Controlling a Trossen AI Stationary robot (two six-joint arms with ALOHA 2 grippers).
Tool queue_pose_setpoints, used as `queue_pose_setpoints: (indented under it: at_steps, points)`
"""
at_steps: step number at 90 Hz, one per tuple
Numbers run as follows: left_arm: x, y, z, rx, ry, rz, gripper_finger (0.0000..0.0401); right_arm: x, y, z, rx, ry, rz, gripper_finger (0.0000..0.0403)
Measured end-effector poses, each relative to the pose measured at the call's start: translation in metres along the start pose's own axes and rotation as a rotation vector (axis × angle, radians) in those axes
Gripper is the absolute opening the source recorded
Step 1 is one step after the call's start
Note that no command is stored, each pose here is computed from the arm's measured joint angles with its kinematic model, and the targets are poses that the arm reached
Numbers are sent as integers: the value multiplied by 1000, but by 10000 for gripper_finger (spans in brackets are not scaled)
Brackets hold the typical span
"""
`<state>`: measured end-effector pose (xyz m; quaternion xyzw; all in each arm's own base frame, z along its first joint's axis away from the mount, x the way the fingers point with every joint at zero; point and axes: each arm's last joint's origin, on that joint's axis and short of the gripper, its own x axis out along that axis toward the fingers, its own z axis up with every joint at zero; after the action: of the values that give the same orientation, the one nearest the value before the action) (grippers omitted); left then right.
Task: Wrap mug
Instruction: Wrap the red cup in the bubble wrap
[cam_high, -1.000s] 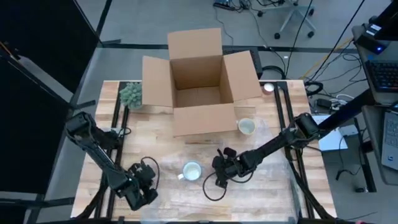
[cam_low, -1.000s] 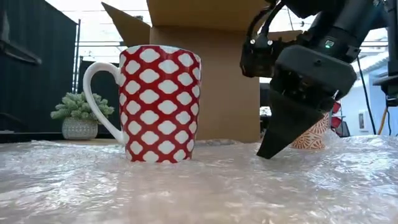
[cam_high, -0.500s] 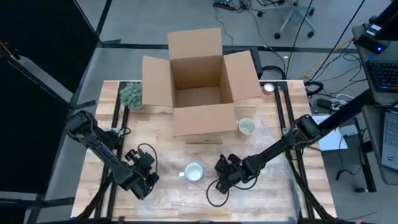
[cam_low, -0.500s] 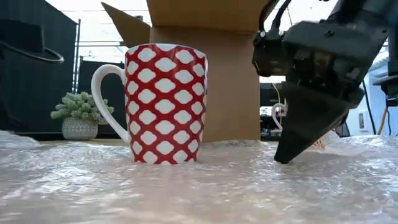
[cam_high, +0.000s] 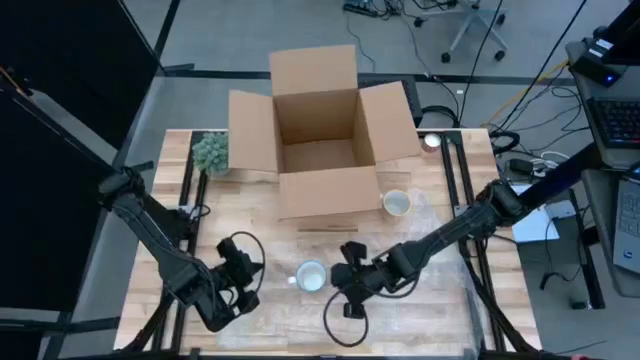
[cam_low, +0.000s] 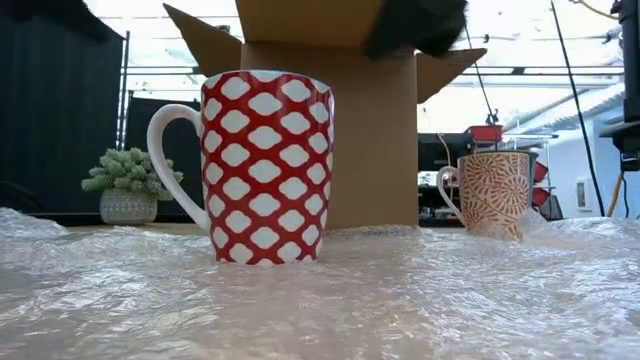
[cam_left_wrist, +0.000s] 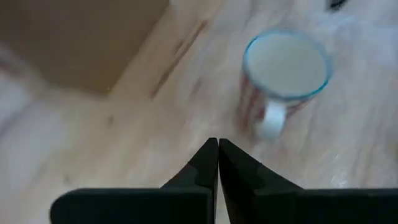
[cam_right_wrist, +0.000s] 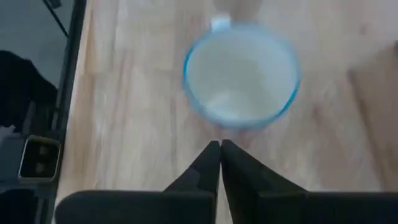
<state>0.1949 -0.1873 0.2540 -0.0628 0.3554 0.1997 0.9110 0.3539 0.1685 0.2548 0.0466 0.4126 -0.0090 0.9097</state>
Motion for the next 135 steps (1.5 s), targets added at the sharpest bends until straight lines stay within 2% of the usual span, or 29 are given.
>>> queue_pose_setpoints:
  at_steps: [14, 35, 47, 61, 71, 83, 102, 117, 123, 135]
  points:
    - [1, 1, 2, 35, 18, 3, 0, -6, -3, 27, -27, -64, 144, 61]
    - [-10, -2, -4, 56, 3, -38, 0, -4, 7, 43, -170, -228, 286, 173]
    - [-14, -3, -6, 65, -15, -44, 0, -5, 17, 43, -227, -237, 267, 205]
    - [-16, -4, -7, 65, -22, -48, 0, 19, 37, 62, -382, -118, 169, 203]
    - [-17, -4, -9, 67, -19, -57, 0, 33, 43, 75, -455, 60, 83, 198]
    - [-21, -6, -12, 57, -10, -77, 0, 45, 42, 78, -398, 218, 25, 194]
    - [-25, -7, -16, 75, -13, -89, 0, 59, 40, 58, -338, 314, -21, 187]
    - [-25, -7, -16, 75, -19, -86, 0, 78, 34, 52, -316, 338, -85, 171]
    - [-25, -7, -16, 74, -25, -84, 0, 82, 36, 55, -315, 301, -90, 160]
    - [-25, -7, -16, 76, -31, -81, 0, 99, 35, 46, -318, 337, -104, 133]
